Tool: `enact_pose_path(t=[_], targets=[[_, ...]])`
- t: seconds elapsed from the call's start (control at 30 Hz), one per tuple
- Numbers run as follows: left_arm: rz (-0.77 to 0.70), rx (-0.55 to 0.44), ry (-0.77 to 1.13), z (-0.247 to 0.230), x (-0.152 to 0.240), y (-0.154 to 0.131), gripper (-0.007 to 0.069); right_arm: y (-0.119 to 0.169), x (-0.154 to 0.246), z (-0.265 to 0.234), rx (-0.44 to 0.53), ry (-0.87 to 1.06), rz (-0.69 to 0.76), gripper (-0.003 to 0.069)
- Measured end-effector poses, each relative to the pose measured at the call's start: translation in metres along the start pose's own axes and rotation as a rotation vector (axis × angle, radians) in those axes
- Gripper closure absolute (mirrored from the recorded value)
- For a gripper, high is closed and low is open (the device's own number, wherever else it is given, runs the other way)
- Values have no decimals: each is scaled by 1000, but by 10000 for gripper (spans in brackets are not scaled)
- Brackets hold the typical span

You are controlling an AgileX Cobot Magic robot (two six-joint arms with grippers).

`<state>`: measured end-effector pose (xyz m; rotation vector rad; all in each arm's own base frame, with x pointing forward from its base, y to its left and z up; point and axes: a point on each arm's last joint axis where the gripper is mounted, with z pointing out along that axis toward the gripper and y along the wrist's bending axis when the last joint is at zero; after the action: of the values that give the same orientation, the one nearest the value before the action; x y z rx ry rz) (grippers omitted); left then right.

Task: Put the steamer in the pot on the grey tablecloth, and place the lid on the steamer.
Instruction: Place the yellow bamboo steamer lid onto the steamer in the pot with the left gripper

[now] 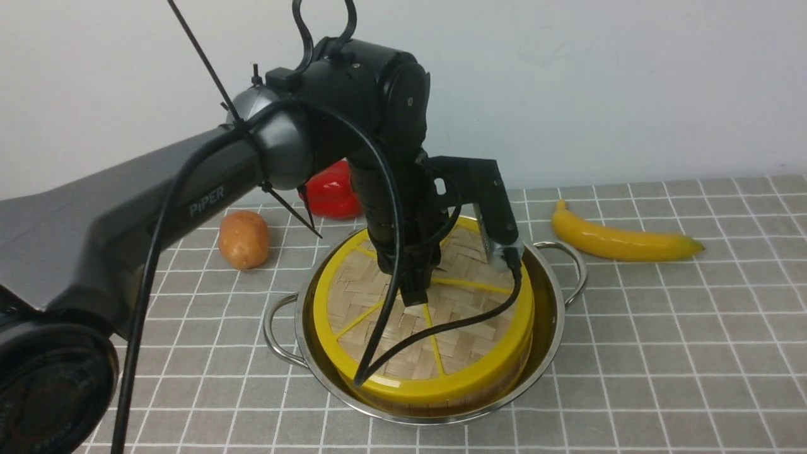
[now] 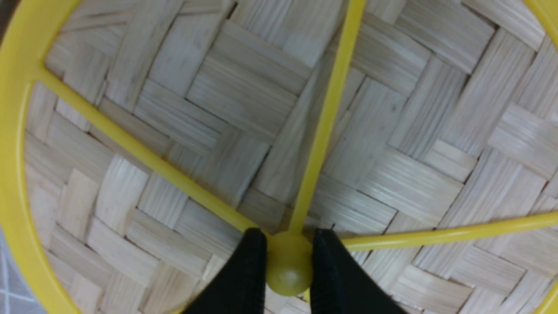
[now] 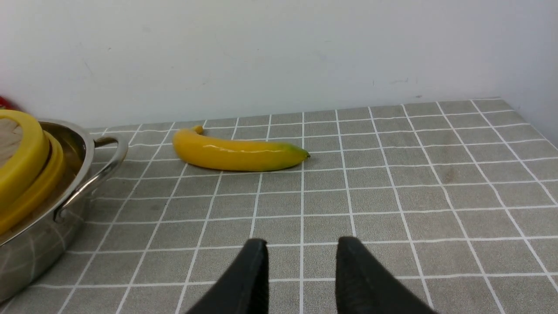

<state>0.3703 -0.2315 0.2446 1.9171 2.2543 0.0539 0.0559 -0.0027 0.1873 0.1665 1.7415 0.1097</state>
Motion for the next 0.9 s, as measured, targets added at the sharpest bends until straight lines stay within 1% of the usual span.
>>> enact_pose_path(t=[0.2, 0.27, 0.37, 0.63, 0.9], targets=[[-104, -10, -23, -8, -5, 5, 508, 0, 0, 0, 0, 0, 0, 419], [-114, -9, -31, -11, -6, 5, 508, 0, 0, 0, 0, 0, 0, 419], [-119, -39, -65, -16, -10, 9, 508, 0, 0, 0, 0, 0, 0, 419], [-141, -34, -64, -13, -10, 9, 508, 0, 0, 0, 0, 0, 0, 419], [-239, -55, -108, -26, -15, 13, 508, 0, 0, 0, 0, 0, 0, 419]])
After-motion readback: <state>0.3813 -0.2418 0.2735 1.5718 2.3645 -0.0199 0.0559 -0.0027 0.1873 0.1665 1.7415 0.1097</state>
